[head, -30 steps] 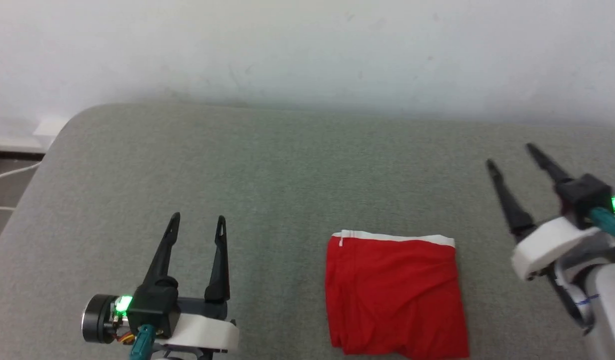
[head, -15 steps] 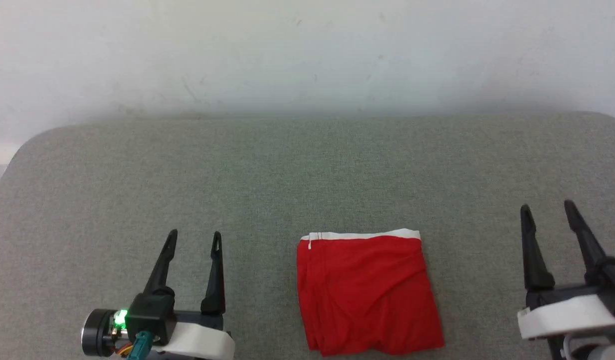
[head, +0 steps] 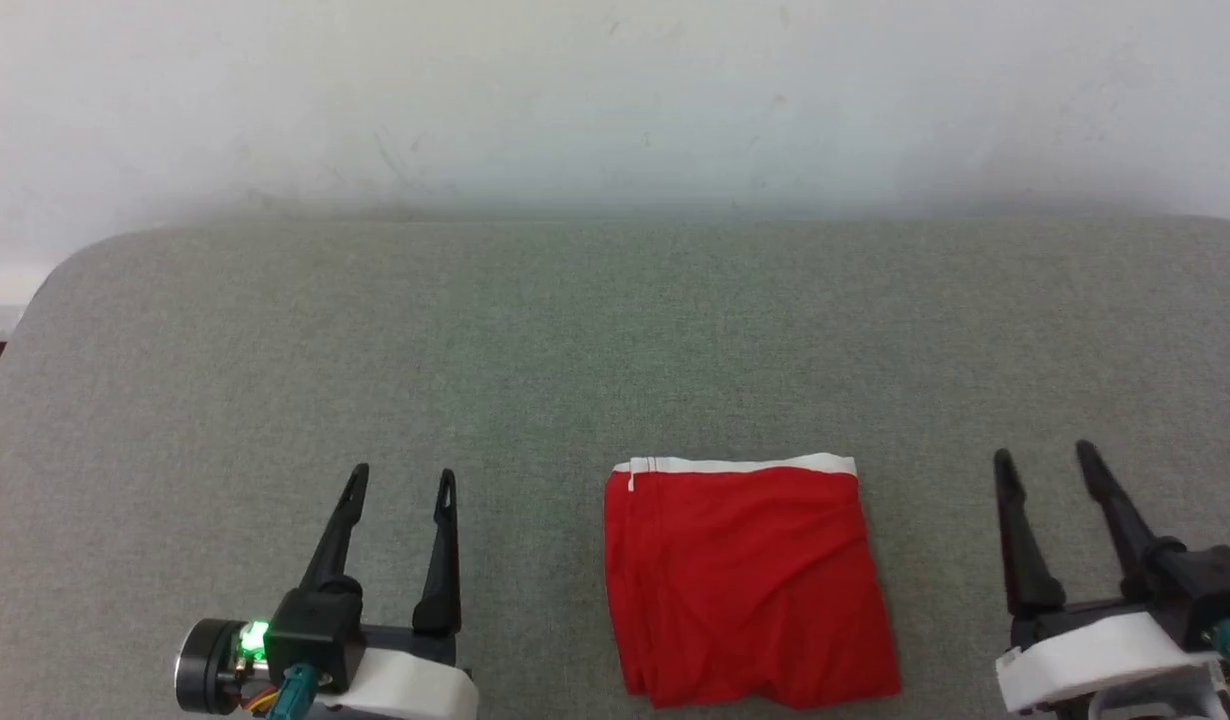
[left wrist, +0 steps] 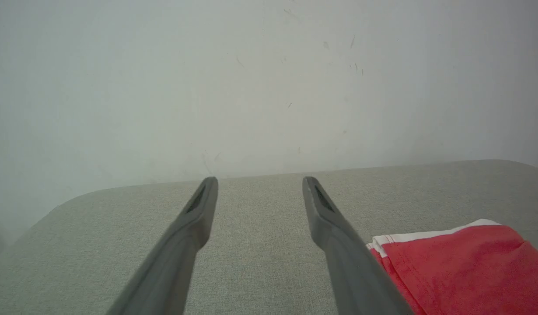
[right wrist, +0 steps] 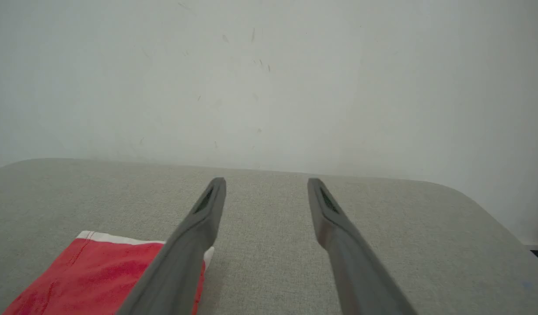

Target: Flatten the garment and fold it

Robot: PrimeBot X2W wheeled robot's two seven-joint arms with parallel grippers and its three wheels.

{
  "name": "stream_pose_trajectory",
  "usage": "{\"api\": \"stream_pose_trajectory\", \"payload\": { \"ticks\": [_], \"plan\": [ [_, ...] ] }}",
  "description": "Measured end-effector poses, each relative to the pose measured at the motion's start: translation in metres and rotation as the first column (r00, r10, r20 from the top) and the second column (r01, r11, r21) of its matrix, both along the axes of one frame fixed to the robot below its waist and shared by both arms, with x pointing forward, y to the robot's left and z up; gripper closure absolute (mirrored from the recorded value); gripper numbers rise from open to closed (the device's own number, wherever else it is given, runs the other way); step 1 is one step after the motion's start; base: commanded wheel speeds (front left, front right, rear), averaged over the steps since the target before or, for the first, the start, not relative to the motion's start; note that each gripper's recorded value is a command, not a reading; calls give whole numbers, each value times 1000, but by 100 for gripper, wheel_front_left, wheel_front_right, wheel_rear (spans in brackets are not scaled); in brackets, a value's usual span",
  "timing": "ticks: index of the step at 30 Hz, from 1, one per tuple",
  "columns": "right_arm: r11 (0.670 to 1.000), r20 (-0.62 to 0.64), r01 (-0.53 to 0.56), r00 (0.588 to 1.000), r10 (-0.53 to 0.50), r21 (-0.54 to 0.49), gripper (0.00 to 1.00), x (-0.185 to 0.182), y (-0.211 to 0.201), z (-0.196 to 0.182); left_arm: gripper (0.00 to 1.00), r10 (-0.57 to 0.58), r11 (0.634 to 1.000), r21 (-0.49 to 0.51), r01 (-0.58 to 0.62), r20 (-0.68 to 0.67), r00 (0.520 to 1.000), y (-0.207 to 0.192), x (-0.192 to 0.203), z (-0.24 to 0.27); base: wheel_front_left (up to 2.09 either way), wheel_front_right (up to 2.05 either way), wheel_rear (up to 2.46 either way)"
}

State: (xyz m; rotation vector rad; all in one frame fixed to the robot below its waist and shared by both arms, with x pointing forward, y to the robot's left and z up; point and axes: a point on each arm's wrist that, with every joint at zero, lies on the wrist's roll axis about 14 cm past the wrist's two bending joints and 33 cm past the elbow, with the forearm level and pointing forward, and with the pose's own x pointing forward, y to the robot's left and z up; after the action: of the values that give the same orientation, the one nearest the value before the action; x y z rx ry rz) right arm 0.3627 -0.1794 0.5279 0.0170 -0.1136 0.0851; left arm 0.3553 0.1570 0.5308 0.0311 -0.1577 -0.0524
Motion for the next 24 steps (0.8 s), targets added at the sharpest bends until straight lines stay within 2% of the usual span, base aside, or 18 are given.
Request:
{"api": "stream_pose_trajectory", "payload": {
  "ticks": [4, 7, 11, 15, 24],
  "plan": [
    [997, -187, -77, 979, 81, 26, 0, 3, 16, -30, 0, 2, 1000, -1, -2, -9, 1000, 1, 2, -3, 0, 0, 0],
    [988, -346, -136, 926, 154, 76, 0, 3, 28, -52, 0, 1, 1000, 1, -1, -12, 1000, 1, 5, -4, 0, 0, 0],
    [960, -519, -185, 812, 269, 209, 0, 2, 46, -73, 0, 8, 1000, 0, -8, -35, 999, 2, 8, -11, 0, 0, 0],
    [923, -618, -189, 695, 367, 336, 0, 4, 63, -88, 0, 9, 1000, -3, -9, -39, 999, 3, 15, -13, 0, 0, 0],
    [912, -772, -180, 487, 408, 369, 0, 4, 83, -138, 0, 51, 999, 6, -51, -61, 997, 16, 17, -19, 0, 0, 0]
  ]
}}
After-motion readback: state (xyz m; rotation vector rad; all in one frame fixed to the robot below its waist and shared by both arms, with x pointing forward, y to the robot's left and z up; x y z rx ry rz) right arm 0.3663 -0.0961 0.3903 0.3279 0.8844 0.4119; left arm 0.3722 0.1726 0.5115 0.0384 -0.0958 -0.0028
